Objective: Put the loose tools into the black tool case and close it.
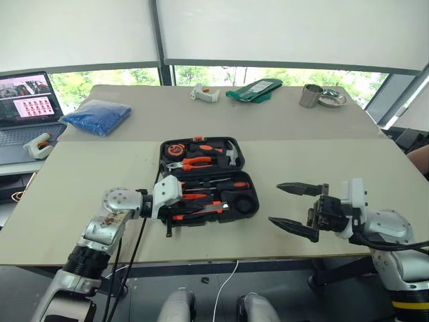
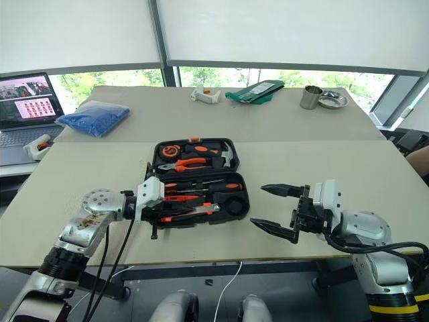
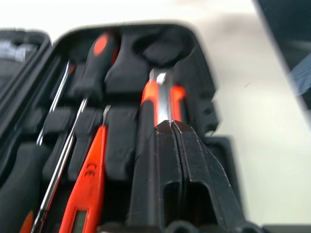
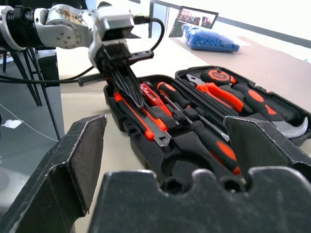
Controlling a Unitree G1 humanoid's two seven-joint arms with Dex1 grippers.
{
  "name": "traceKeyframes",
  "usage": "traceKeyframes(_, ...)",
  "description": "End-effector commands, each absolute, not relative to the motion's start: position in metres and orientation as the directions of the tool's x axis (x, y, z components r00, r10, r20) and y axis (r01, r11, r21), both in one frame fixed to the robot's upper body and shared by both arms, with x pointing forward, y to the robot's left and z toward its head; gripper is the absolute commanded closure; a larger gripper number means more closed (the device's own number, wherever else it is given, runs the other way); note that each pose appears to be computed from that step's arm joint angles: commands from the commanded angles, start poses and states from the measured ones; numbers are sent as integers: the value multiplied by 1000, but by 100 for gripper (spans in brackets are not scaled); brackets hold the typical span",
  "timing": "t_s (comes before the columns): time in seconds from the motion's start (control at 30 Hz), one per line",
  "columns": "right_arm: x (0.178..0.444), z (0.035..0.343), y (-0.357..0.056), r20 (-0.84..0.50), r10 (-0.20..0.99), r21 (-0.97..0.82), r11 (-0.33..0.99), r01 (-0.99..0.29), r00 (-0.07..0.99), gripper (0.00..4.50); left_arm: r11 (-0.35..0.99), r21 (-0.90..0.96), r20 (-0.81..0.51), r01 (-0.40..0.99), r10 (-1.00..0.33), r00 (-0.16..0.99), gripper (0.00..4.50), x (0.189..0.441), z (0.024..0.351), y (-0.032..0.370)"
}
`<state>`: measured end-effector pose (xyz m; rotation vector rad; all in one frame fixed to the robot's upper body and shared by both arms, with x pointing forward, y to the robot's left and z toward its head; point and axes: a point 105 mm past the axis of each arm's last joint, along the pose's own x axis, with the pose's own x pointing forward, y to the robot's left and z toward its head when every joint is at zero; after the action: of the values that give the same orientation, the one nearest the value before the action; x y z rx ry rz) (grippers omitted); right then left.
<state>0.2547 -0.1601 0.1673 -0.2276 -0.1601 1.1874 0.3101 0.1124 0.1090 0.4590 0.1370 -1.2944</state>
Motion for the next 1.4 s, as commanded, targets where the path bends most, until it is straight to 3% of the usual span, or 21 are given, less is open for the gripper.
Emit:
traceKeyframes(0.03, 248, 177, -162, 7, 932, -285, 349, -893, 362, 0, 233, 231, -390, 945, -867, 310, 449, 316, 98, 111)
traceKeyframes(0.33, 246, 178, -164, -5, 929, -274, 355, -894, 370, 0, 289, 68, -540, 955, -794, 279, 449, 312, 64, 110)
traceKeyframes(0.7, 243, 176, -165, -3, 920, -252, 379, -890, 392, 0, 381, -20, -586, 925, -754, 298, 449, 308, 38, 127)
traceKeyframes(0.77, 243, 177, -166, 3, 915, -256, 392, -884, 404, 0, 346, 9, -535, 938, -791, 297, 449, 308, 45, 122)
traceKeyframes(0.87, 247, 180, -185, 21, 866, -292, 483, -825, 500, 0, 320, 135, -287, 938, -893, 346, 449, 316, 88, 107)
traceKeyframes(0.97, 246, 177, -207, 26, 804, -310, 572, -760, 594, 0, 328, 214, -151, 920, -919, 363, 375, 317, 111, 110)
traceKeyframes(1.13, 230, 162, -261, -2, 636, -342, 725, -598, 771, 0, 302, 272, 37, 914, -952, 304, 189, 302, 146, 125)
traceKeyframes(1.3, 200, 124, -311, -92, 432, -324, 839, -437, 897, 0, 227, 265, 22, 937, -973, 229, 2, 273, 149, 148)
traceKeyframes(1.4, 187, 109, -332, -104, 290, -304, 901, -308, 951, 0, 227, 265, 43, 937, -974, 224, 2, 259, 148, 160)
